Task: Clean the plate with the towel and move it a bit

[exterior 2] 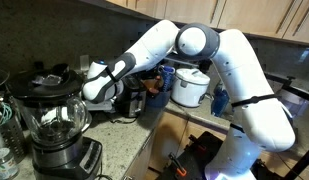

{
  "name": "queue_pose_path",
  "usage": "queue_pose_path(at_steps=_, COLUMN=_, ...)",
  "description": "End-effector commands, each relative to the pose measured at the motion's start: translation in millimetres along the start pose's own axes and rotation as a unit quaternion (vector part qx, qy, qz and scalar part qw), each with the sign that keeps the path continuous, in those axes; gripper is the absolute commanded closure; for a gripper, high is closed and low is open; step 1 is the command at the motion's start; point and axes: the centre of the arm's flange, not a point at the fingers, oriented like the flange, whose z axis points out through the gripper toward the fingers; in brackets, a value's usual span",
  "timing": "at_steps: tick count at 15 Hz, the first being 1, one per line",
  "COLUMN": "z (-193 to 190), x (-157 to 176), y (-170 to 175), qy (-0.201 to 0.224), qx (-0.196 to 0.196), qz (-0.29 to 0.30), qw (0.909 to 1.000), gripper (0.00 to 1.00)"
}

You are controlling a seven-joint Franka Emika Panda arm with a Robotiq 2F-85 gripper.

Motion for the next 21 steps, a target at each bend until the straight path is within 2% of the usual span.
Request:
queue_pose_path(at_steps=1, z=4, x=10, y=-8, qy=-0.037, qx=-0.008, qz=-0.020, qw=0.9991, gripper=0.00)
queue_pose_path(at_steps=3, z=-7, x=17, y=-15, qy=-0.054, qx=-0.020, qz=-0.025, qw=0.9980, gripper=0.00)
queue_pose_path(at_steps=7, z=-33, x=33, y=-38, qy=-0.079, qx=-0.075, qz=-0.038, qw=0.9933, gripper=0.00)
queue_pose_path(at_steps=11, z=-61, x=41, y=-63, qy=-0.112, qx=-0.102, qz=-0.069, qw=0.9861, gripper=0.00)
queue_pose_path(at_steps=16, z=-88, x=45, y=-77, qy=-0.152, qx=-0.107, qz=-0.087, qw=0.9787, gripper=0.00)
queue_pose_path(at_steps=20, z=-97, x=45, y=-74, qy=-0.165, qx=-0.096, qz=-0.112, qw=0.9752, gripper=0.00)
queue_pose_path(at_steps=21, z=-95, x=38, y=-74, qy=-0.151, qx=-0.102, qz=-0.095, qw=0.9787, gripper=0.00)
